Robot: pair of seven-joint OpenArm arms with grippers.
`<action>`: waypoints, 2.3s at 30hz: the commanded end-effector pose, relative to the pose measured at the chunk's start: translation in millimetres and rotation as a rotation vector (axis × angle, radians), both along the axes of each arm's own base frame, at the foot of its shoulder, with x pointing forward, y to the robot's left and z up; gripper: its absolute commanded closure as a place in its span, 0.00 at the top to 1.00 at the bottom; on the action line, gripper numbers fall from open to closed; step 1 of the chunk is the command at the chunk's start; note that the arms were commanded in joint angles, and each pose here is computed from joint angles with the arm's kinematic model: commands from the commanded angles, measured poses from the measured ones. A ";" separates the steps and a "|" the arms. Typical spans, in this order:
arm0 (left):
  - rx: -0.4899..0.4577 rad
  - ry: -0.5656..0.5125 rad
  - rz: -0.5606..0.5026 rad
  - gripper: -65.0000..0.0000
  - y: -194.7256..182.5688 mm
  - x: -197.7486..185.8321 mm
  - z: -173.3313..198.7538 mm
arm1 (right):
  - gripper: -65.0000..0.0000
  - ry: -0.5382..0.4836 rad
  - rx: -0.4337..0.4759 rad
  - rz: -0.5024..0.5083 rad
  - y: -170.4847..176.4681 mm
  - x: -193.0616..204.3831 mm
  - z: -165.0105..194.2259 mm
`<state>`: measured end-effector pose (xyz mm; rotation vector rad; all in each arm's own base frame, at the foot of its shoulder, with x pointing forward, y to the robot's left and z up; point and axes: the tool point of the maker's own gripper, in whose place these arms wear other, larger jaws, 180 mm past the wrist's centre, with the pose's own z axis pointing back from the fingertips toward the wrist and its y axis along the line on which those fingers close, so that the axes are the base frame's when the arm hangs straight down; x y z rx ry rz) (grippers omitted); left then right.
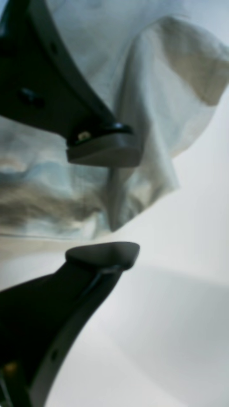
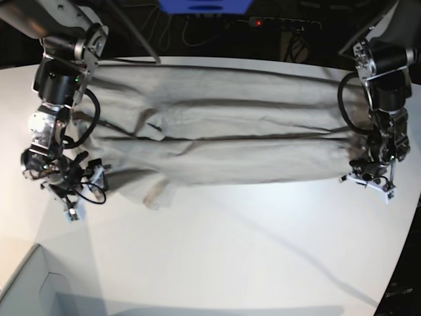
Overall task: Layout the t-shirt on the table in an organized manner, then fold the t-shirt properly
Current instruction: 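Pull the folded shirt edge outward with both grippers to straighten it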
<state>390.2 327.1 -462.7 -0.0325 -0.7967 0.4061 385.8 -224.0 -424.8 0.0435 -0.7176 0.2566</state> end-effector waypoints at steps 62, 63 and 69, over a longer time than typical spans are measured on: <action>0.063 -0.138 -0.016 0.00 11.0 33.3 53.5 | 0.17 -0.179 0.009 -0.004 -21.1 15.4 22.4; 0.064 -0.137 -0.017 0.00 10.7 33.3 53.4 | 0.24 -0.181 0.010 -0.005 -21.5 15.5 22.6; 0.064 -0.137 -0.017 0.00 10.7 33.3 53.4 | 0.57 -0.169 0.012 -0.006 -21.2 9.2 16.7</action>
